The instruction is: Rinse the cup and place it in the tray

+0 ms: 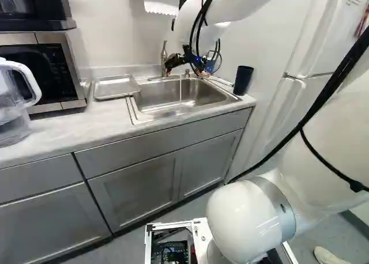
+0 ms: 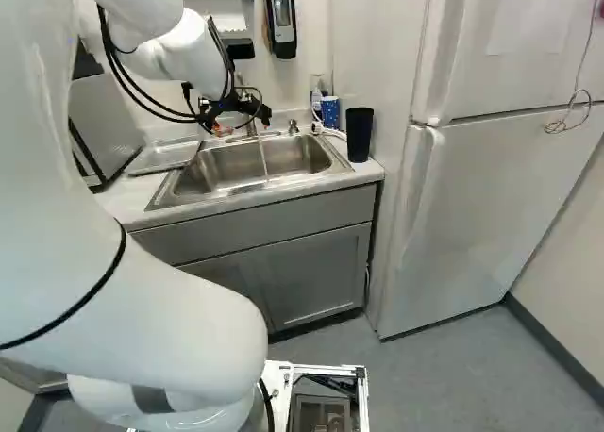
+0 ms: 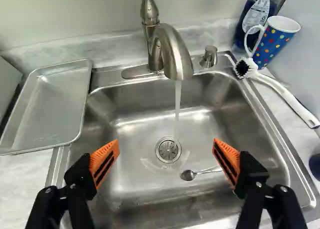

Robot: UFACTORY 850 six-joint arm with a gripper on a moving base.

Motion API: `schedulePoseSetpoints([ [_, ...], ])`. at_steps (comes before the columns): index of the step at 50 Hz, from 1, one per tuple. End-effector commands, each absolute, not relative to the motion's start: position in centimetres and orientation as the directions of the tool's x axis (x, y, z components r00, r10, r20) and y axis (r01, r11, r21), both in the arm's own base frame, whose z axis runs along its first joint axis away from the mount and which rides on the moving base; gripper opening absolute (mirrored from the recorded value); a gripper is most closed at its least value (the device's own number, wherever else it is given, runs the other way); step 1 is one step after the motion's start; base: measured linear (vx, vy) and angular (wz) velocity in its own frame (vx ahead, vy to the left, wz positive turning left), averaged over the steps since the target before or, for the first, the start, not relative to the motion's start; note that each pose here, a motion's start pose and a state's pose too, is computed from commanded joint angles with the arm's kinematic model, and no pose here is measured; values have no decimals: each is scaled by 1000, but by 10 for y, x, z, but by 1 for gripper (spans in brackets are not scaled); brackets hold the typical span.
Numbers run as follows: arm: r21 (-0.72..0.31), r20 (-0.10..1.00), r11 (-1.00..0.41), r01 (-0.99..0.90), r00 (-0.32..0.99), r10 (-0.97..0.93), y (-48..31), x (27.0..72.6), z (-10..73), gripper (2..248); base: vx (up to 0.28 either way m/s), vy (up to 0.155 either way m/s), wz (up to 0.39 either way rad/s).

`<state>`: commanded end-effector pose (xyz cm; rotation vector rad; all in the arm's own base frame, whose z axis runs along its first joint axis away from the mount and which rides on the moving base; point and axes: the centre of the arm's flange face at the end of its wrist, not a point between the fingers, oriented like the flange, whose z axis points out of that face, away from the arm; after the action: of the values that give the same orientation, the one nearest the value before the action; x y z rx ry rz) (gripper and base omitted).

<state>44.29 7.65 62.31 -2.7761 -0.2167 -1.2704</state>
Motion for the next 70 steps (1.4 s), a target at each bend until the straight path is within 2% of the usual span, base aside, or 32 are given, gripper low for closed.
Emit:
schedulePoseSetpoints([
  [70, -118, 789, -989, 94, 614, -36, 73, 446, 627, 247, 0, 0, 0],
])
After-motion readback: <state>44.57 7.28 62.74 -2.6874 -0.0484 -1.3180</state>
